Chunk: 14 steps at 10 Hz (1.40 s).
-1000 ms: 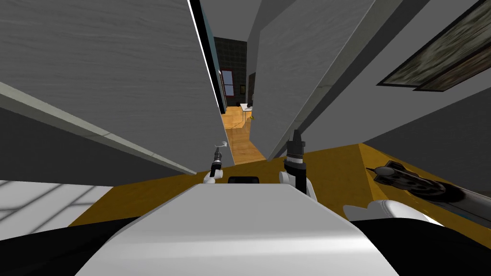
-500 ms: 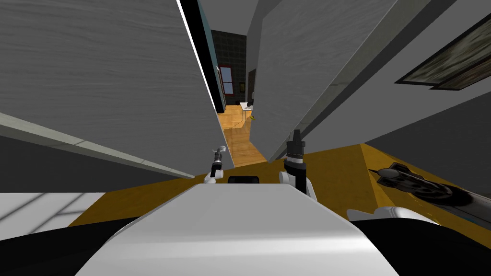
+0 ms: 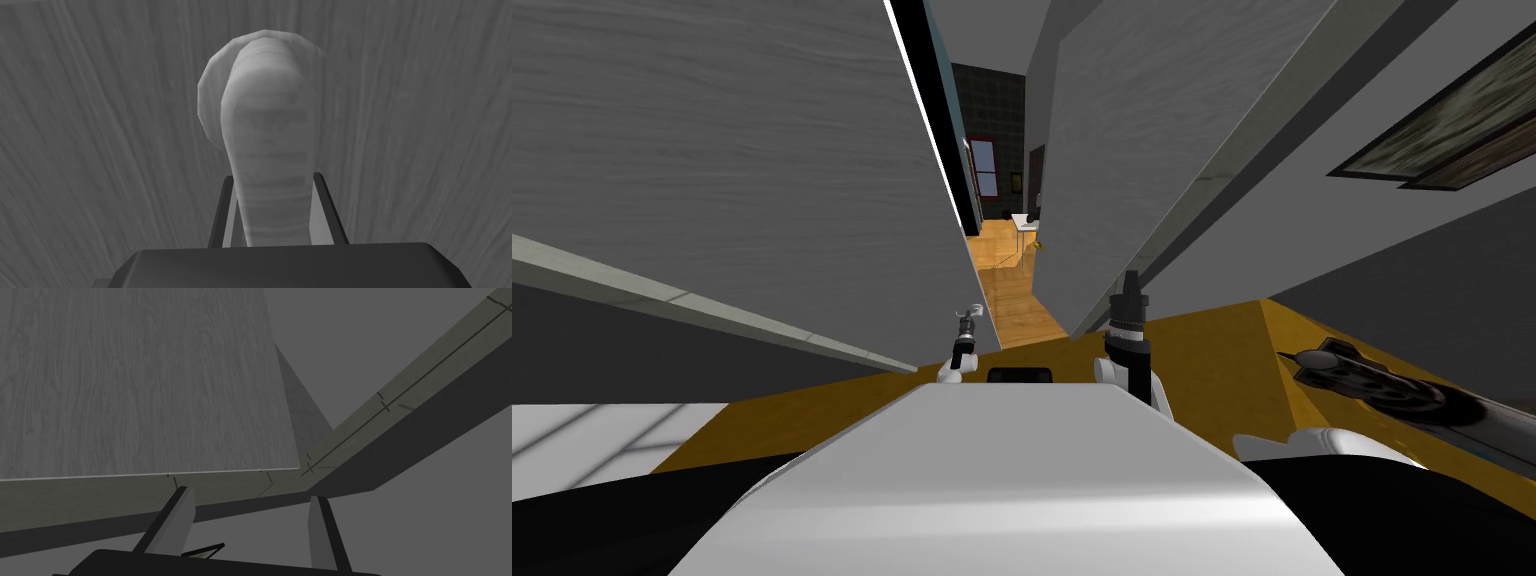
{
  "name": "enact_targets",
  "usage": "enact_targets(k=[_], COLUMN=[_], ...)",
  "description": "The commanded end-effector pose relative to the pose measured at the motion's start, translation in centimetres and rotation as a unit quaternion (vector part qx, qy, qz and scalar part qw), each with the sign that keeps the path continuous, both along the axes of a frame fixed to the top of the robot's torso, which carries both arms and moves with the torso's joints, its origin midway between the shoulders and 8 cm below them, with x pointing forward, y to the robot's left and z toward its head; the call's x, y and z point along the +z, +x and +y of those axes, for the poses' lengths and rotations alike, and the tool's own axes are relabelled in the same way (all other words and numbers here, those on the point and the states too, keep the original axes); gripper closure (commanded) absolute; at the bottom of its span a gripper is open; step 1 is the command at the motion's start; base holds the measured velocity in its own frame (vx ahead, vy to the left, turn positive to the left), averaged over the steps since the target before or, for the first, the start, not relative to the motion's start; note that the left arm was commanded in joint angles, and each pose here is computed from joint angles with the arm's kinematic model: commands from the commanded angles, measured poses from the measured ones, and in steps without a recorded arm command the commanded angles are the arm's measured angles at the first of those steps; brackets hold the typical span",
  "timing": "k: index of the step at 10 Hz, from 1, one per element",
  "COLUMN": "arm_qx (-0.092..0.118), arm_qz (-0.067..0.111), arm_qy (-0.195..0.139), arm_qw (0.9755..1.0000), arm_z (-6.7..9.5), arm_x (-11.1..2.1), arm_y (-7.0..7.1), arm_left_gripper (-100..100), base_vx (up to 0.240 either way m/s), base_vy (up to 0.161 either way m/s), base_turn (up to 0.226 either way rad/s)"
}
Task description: Push the door open
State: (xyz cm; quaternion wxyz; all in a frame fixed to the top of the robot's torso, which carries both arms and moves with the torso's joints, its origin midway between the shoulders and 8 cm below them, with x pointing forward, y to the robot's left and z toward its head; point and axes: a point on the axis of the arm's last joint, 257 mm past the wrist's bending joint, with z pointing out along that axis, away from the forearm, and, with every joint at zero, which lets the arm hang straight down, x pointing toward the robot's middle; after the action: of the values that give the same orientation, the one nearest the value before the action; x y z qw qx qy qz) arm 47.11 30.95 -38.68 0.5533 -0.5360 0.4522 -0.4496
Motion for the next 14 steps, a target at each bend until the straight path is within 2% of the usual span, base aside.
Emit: enact_targets(k=[1, 4, 9, 10, 11, 13, 14], arm_qx=[0.010, 0.022, 0.053, 0.053, 0.068, 0.068, 0.079], arm_qz=[0.000, 0.000, -0.001, -0.001, -0.001, -0.001, -0.001], arm_qy=[0.006, 0.011, 0.018, 0.018, 0.020, 0.020, 0.020], arm_qw=[0.9999, 0.9997, 0.9984, 0.9984, 0.9975, 0.9975, 0.9967], arm_z=[1.4, 2.9, 6.2, 6.2, 7.5, 7.5, 8.4], arm_x=[0.1, 0.3, 0.6, 0.6, 0.7, 0.7, 0.7], arm_y=[-0.1, -0.3, -0.9, -0.9, -1.2, -1.2, -1.5], arm_left_gripper=[100, 100, 100, 100, 100, 100, 100], base_vx=[0.120, 0.155, 0.184, 0.141, 0.157, 0.120, 0.120], base_vy=[-0.023, -0.027, -0.023, -0.004, -0.024, -0.005, -0.008], base_turn=[0.024, 0.039, 0.042, 0.035, 0.059, 0.027, 0.056])
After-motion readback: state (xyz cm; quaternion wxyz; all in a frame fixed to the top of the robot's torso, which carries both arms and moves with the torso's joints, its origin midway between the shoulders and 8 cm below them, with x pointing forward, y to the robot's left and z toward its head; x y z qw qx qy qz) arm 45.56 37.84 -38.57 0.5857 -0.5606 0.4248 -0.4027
